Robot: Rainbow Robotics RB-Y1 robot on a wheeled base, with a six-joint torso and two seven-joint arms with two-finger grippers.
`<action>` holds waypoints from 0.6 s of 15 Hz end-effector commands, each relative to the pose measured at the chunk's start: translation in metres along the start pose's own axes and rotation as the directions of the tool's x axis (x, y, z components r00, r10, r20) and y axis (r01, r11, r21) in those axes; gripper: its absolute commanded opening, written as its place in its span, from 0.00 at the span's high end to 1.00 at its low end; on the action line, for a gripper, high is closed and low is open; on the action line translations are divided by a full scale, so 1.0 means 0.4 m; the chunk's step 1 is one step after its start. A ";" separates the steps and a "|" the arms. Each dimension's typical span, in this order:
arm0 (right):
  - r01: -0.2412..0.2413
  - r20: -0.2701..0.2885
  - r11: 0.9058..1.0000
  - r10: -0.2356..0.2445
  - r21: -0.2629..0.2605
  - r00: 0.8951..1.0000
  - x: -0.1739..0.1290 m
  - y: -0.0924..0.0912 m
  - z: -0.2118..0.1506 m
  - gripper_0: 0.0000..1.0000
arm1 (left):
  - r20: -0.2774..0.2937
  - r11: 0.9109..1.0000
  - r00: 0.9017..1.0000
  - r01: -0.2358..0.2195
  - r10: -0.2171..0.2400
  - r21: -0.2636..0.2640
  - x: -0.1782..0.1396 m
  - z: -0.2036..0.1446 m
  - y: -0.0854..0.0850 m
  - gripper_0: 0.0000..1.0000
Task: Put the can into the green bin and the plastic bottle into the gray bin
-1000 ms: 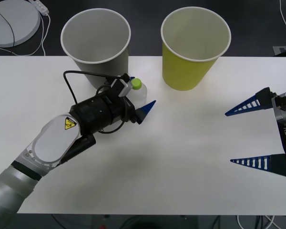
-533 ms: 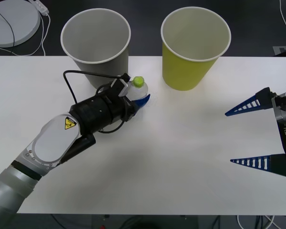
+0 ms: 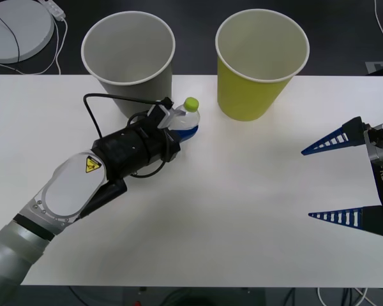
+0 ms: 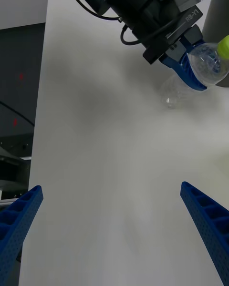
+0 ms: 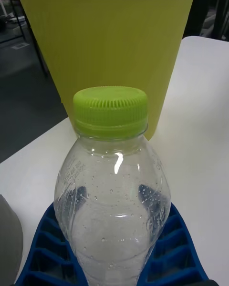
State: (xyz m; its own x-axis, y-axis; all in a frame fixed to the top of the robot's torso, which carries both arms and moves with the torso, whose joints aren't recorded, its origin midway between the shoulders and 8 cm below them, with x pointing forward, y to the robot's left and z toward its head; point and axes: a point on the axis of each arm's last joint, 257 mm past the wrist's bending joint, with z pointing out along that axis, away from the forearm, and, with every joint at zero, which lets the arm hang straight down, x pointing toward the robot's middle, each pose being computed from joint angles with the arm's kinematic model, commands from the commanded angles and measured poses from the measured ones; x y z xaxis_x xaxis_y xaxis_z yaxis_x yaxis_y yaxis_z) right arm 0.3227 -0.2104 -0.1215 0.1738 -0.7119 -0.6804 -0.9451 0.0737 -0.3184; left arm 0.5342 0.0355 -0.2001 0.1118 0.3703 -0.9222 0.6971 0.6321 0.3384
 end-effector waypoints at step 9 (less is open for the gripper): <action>0.000 0.000 1.000 0.000 0.000 1.000 0.000 0.000 0.000 0.00 | 0.011 1.000 1.000 0.010 -0.010 0.002 -0.003 -0.065 -0.003 1.00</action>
State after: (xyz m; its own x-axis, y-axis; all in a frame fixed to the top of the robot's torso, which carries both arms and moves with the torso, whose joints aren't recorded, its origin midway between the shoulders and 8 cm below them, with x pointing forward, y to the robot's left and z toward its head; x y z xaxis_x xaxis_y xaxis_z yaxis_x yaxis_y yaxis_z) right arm 0.3227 -0.2104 -0.1215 0.1738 -0.7119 -0.6804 -0.9451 0.0737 -0.3184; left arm 0.5168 0.0516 -0.1956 0.1133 0.3598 -0.9261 0.6993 0.6333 0.3316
